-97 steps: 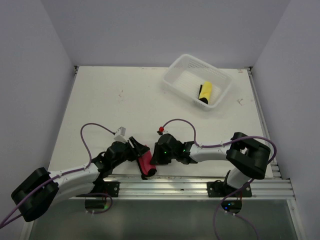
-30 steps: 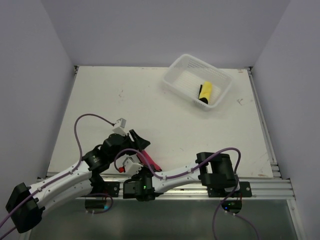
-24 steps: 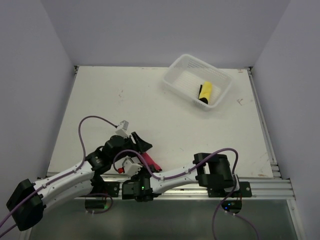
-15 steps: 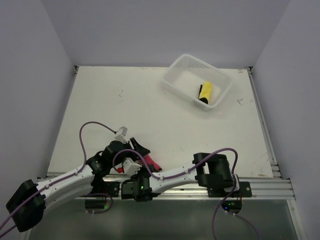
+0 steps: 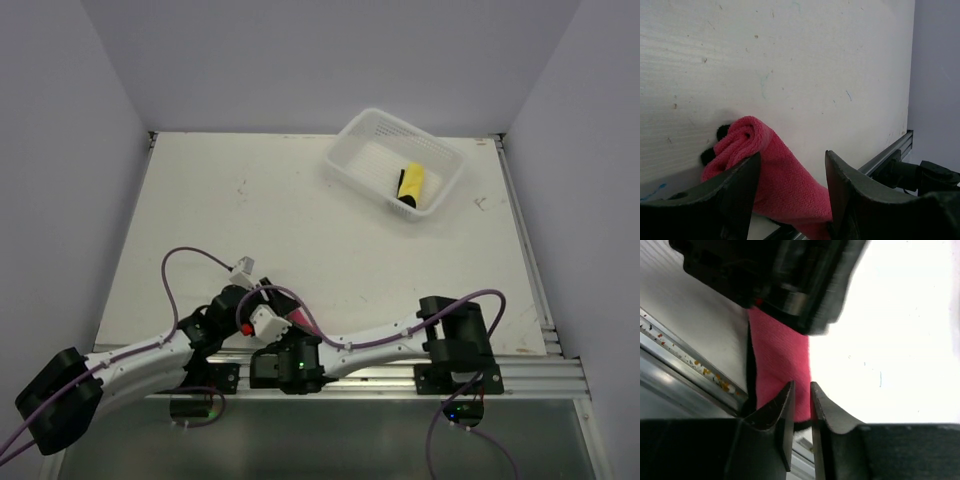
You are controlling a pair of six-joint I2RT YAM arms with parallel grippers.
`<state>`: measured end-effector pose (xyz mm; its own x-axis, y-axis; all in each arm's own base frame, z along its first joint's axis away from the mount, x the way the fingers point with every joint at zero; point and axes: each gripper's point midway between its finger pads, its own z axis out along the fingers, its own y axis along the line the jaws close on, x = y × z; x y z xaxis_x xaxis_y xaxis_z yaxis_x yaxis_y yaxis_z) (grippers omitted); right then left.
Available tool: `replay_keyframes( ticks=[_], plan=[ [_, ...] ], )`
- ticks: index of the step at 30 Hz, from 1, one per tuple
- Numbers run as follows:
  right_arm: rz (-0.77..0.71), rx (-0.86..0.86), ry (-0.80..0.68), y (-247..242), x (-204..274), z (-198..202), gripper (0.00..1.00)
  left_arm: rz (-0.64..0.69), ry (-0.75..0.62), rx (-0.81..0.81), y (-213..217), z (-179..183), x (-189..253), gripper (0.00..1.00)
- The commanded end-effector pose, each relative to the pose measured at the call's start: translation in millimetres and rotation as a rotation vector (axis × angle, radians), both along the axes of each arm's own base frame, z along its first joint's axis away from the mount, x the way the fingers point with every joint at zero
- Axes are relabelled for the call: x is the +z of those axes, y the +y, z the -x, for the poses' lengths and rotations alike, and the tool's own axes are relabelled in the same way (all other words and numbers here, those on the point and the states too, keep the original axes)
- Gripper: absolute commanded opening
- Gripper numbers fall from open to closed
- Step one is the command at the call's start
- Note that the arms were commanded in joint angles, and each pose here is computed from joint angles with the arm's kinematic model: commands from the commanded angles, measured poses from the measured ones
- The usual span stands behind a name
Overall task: Roll the towels
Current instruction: Roll the towel, then place the rolled towel into the container
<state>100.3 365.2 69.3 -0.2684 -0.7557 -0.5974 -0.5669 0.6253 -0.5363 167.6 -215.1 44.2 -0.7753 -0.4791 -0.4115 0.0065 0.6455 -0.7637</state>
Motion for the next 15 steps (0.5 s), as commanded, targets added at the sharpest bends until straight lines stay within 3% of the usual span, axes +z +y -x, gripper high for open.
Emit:
replay_keyframes(
  ticks=[1,5,15],
  plan=[
    [-0.204,-0.004,0.066,6.4,44.6,3.5,0.23,-0.133,0.051,0.041,24.7,7.2,-37.5,0.59],
    [-0.325,-0.009,0.159,-2.8,63.6,2.2,0.37,-0.134,0.055,0.039,25.5,8.9,-40.0,0.59],
    [-0.643,-0.053,0.522,0.7,45.4,-16.9,0.54,-0.137,0.065,0.037,27.6,12.2,-43.4,0.59]
  ],
)
